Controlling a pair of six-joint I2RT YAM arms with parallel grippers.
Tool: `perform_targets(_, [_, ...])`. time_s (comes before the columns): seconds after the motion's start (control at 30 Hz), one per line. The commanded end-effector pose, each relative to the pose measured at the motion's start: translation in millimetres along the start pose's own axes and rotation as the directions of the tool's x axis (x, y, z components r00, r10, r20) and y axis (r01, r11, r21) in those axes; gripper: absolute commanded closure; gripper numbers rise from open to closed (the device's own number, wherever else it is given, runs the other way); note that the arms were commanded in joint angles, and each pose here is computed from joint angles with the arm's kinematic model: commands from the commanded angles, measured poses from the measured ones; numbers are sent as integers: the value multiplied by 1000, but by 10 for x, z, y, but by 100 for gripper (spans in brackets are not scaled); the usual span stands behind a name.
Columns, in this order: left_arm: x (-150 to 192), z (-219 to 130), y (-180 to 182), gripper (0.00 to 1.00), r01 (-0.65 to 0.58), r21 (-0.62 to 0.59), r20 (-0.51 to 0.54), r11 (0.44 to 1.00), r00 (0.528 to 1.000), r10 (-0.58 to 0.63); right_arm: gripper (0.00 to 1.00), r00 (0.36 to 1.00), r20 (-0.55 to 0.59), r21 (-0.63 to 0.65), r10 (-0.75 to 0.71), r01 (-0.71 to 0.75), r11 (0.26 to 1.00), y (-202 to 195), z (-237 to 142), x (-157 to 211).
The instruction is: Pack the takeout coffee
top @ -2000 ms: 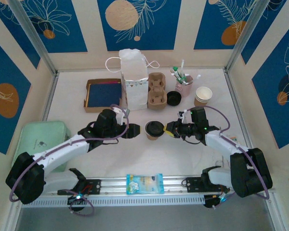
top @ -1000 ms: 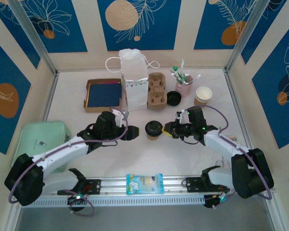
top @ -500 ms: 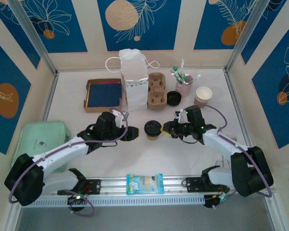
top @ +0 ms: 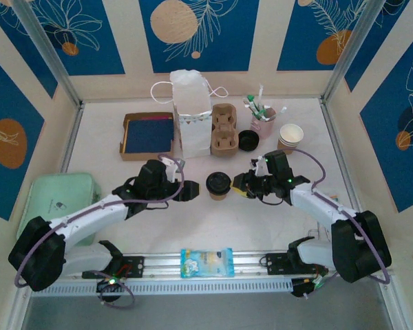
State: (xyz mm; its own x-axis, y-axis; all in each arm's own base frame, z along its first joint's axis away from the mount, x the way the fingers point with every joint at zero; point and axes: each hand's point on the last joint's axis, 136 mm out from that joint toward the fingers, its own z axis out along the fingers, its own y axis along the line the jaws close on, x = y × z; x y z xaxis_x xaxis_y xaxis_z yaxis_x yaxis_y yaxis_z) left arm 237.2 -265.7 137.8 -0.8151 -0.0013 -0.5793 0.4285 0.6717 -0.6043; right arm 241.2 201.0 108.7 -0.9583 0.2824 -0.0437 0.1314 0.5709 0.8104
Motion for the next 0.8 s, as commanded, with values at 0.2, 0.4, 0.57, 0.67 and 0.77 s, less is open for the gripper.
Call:
perform_targets(0.2, [-132, 126, -47, 25, 0, 29, 14, 1000, 1000, 0, 51, 996, 74, 8, -46, 46, 999, 128, -272, -90])
perform_targets(0.4, [-188, 217, -70, 24, 0, 38, 7, 999, 1000, 0, 40, 995, 85, 5, -54, 53, 999, 161, -306, -127])
perform_targets(0.57, [-201, 296, -38, 25, -2, 30, -3, 1000, 1000, 2, 39, 995, 88, 1, -54, 54, 999, 167, -308, -128])
perform_targets(0.67, [-204, 344, -23, 25, -2, 27, -8, 1000, 1000, 3, 39, 994, 91, 4, -54, 54, 999, 153, -316, -125])
perform_targets(0.77, [-213, 383, -13, 26, -3, 25, -13, 1000, 1000, 4, 39, 994, 94, 3, -54, 54, 999, 151, -330, -126])
